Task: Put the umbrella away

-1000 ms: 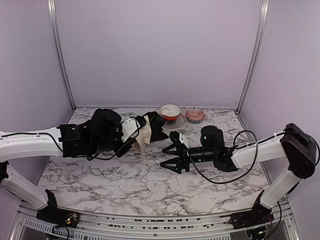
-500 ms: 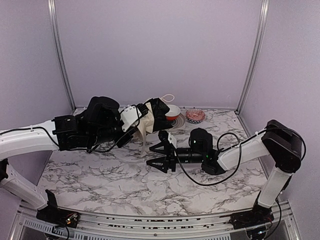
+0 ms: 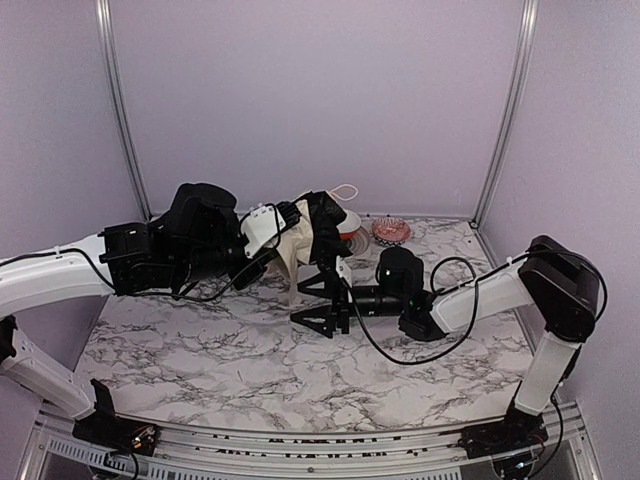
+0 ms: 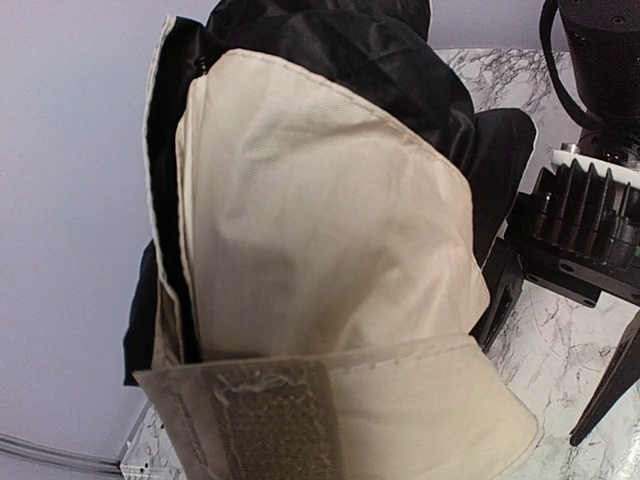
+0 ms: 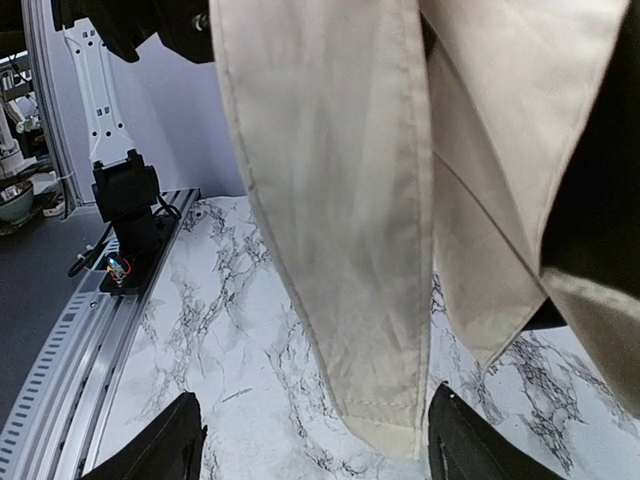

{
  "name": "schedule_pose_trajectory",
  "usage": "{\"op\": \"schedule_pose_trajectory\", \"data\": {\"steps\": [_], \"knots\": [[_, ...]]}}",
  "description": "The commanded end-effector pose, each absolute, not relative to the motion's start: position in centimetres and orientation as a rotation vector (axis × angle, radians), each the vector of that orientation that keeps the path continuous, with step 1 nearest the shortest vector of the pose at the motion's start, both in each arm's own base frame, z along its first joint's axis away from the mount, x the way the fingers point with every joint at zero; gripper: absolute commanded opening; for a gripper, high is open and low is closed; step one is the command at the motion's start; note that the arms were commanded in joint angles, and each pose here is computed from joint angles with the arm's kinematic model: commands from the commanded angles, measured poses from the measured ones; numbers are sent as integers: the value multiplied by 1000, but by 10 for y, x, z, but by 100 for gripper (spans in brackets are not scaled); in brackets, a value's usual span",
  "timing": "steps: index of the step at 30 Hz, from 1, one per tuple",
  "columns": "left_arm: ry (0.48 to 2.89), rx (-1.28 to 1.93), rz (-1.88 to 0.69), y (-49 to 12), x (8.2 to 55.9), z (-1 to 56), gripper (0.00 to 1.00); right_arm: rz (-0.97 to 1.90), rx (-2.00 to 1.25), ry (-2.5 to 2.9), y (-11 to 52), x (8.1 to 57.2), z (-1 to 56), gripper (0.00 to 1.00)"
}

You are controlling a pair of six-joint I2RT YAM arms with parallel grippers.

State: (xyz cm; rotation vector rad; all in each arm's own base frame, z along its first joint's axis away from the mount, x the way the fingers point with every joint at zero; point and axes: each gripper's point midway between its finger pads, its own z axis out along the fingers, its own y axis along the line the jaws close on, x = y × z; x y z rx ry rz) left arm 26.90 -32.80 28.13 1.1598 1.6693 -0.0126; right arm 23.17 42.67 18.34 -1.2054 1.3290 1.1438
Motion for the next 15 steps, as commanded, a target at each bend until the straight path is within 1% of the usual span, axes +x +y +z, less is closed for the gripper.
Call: {"op": "schedule_pose_trajectory", "data": {"steps": [1, 4, 6, 9, 12, 14, 15], "knots": [[1576, 1100, -73, -331, 264, 326, 0, 1197, -1163, 1262, 414, 247, 202, 76], [1561, 1109, -92, -334, 262, 330, 0, 1221, -1174, 1238, 411, 246, 206, 78], [1555, 1116, -95, -336, 261, 331, 0, 1248, -1205, 1232, 415, 243, 208, 77], [1550, 1118, -98, -337, 261, 333, 0, 1296, -1255, 1235, 420, 238, 207, 67], [1545, 1114, -96, -337, 261, 336, 0, 1327, -1305, 1221, 420, 228, 201, 61], [1544, 1115, -95, -337, 262, 336, 0, 1358, -1326, 1213, 421, 222, 199, 53], [1544, 1115, -91, -338, 263, 336, 0, 1369, -1337, 1213, 423, 220, 197, 47]]}}
